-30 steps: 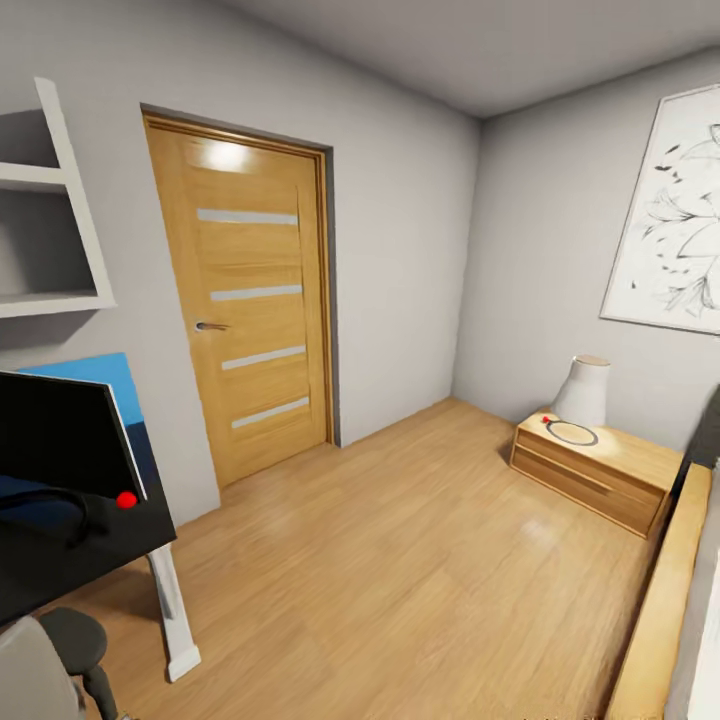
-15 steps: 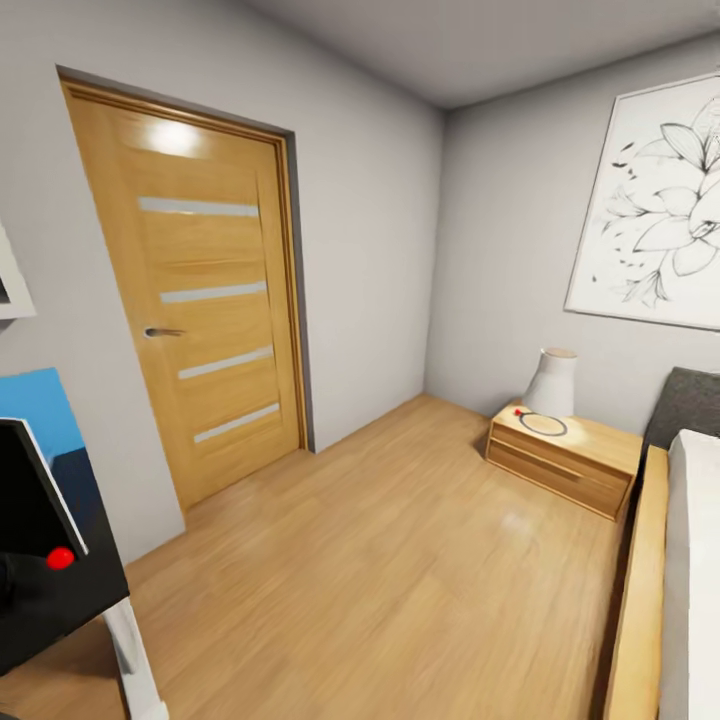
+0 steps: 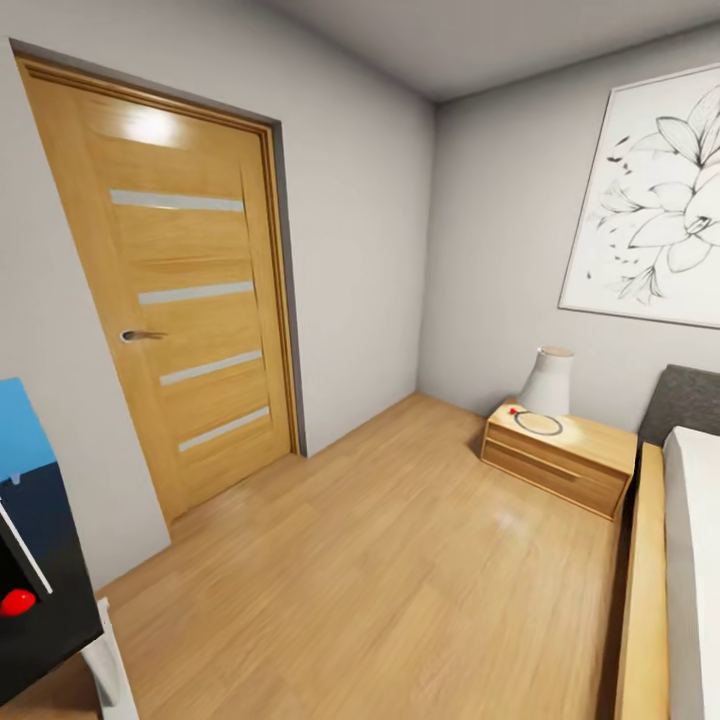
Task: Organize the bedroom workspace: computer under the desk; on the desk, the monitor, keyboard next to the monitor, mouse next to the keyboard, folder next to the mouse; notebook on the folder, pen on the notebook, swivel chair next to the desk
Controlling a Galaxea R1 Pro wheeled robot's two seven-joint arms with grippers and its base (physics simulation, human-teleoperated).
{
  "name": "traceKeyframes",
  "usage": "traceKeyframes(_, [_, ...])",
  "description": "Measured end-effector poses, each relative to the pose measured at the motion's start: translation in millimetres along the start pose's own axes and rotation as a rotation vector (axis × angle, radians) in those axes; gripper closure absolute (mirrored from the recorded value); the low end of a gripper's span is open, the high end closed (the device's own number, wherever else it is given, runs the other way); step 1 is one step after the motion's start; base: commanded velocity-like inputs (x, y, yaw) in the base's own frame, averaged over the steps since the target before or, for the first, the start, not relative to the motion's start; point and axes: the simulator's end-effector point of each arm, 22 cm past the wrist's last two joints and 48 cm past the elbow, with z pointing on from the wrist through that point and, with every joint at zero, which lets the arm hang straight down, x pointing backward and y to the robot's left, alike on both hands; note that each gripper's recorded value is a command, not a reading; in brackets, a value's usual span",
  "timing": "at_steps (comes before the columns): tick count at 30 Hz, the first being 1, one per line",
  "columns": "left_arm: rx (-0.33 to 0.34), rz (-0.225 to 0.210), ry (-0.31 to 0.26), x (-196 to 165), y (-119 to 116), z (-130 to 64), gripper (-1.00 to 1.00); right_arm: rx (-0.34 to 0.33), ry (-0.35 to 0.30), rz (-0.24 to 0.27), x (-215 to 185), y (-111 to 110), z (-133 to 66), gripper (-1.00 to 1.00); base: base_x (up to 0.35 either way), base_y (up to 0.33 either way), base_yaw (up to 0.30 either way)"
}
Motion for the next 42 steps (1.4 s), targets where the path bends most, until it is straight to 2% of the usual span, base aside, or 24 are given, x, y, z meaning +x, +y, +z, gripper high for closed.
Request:
traceKeyframes(25, [0.0,0.0,0.0,0.1,0.0,0.0,-1.0,-0.002,-0.027,-0.002,-5.7,0.5,-0.3,-1.0,0.327,0.002,0.0])
traceKeyframes(35, [-0.003,0.001,0.007,2.8,1.6,0.7,-1.0,-0.001,-0.018,0.001,-1.9,1.6,-0.2,-1.0,0.084,0.006,0.0])
traceKeyframes(42, [-0.008,0.0,0.017,7.0,3.4,1.1,-1.0,0.001,-0.009,0.0,2.6,0.6,-0.4,-1.0,0.271,0.07,0.0])
